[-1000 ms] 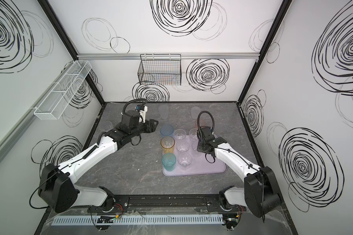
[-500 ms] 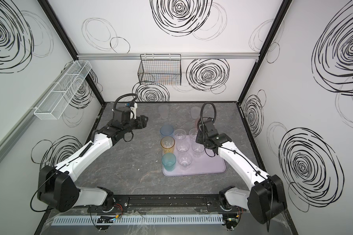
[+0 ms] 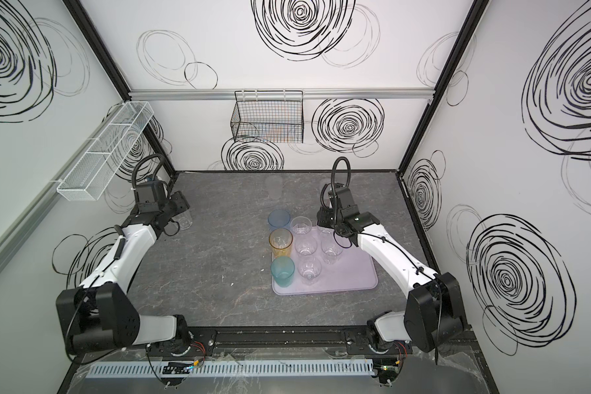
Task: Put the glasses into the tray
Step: 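Lower the left gripper around a clear glass beside the side wall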
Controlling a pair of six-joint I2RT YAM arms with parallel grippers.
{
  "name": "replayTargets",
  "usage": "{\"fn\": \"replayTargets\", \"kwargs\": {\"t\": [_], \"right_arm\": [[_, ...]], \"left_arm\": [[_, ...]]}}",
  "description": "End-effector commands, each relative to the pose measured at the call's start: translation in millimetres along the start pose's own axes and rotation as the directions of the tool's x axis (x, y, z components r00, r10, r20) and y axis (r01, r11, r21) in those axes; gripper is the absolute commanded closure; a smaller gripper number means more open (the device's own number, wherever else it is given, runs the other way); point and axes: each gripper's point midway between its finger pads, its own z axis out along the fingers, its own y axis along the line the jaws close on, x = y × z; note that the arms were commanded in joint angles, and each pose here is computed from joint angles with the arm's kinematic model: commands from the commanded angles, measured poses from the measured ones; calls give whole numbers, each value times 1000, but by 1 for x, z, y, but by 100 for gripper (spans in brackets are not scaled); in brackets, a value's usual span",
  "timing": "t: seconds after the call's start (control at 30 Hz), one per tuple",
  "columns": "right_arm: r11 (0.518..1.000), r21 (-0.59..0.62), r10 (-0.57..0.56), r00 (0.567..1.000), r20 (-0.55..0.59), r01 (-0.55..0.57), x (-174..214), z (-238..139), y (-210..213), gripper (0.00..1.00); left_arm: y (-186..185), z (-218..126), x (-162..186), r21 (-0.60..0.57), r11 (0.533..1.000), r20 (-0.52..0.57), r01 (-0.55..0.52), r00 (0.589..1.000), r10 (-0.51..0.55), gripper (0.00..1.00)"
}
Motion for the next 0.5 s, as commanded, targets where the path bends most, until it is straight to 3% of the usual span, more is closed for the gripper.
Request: {"fn": "replayTargets", "kwargs": {"t": [0.0, 0.23, 0.47], "right_arm": [[997, -74, -22, 998, 53, 26, -15, -9, 14, 56], [995, -97, -26, 999, 37, 29, -4, -9, 12, 55], [994, -108, -29, 999, 27, 32, 0, -5, 16, 55]], "left_arm": [[22, 24, 0, -40, 999, -58, 26, 998, -28, 40], [53, 37, -2, -200, 979, -61, -30, 998, 18, 41], [71, 58, 6, -228, 974, -102, -18, 995, -6, 45]]}}
